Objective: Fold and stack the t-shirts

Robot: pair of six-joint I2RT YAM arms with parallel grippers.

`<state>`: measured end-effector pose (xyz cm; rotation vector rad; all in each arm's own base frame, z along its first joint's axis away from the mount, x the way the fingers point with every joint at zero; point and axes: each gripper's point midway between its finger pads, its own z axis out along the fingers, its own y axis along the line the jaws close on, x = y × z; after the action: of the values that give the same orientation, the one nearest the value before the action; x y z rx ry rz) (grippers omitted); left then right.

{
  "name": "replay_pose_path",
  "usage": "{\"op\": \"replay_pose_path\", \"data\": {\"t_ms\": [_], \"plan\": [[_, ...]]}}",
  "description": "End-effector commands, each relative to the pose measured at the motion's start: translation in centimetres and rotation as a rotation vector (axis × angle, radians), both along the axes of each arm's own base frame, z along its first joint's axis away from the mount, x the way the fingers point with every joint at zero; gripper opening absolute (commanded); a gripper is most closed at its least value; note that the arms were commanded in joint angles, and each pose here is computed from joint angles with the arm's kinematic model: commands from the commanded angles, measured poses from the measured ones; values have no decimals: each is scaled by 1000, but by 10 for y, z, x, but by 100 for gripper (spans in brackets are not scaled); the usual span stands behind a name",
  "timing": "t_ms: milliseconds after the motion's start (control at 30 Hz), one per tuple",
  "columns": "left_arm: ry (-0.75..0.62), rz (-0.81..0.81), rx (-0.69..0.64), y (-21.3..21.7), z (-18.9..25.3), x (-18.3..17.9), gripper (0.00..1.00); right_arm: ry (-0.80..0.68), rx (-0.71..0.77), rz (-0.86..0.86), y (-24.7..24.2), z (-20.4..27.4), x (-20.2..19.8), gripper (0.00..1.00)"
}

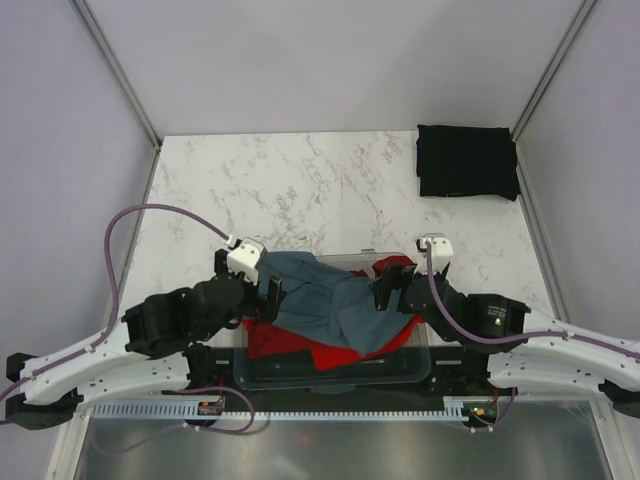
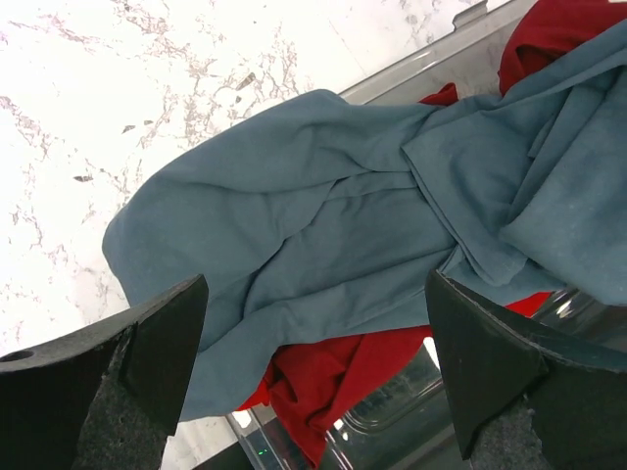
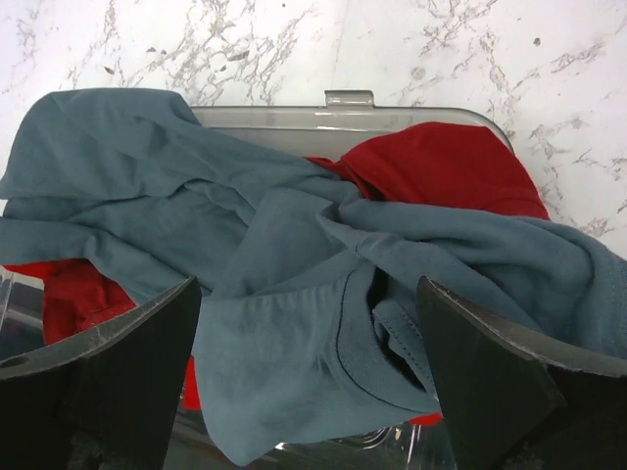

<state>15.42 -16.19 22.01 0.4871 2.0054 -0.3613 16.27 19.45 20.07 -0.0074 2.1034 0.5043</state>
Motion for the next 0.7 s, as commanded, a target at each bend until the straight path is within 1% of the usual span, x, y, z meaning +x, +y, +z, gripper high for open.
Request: {"op": "replay_pose_path", "data": {"t_ms": [0,133,267,367,500,600,667], "plan": [[-6,66,-74,12,14,1,99,-13,47,14,7,13,0,98],[13,82,-73,22,10,-4,99,-13,31,29,6,16,-1,98],[8,106,-90,26,10,-3,98,6,-22,28,9,9,0,98],[8,118,-86,28,9,-2,98,48,-112,5,10,-5,1,98],[11,120,-77,29,6,-2,98,100,-293,-51,-2,-25,4,98],[12,120,-82,29,7,-2,97,119,-375,-77,-5,-34,6,98],[11,124,-84,30,7,-2,96,134,-395,-76,-4,-41,5,98]]}}
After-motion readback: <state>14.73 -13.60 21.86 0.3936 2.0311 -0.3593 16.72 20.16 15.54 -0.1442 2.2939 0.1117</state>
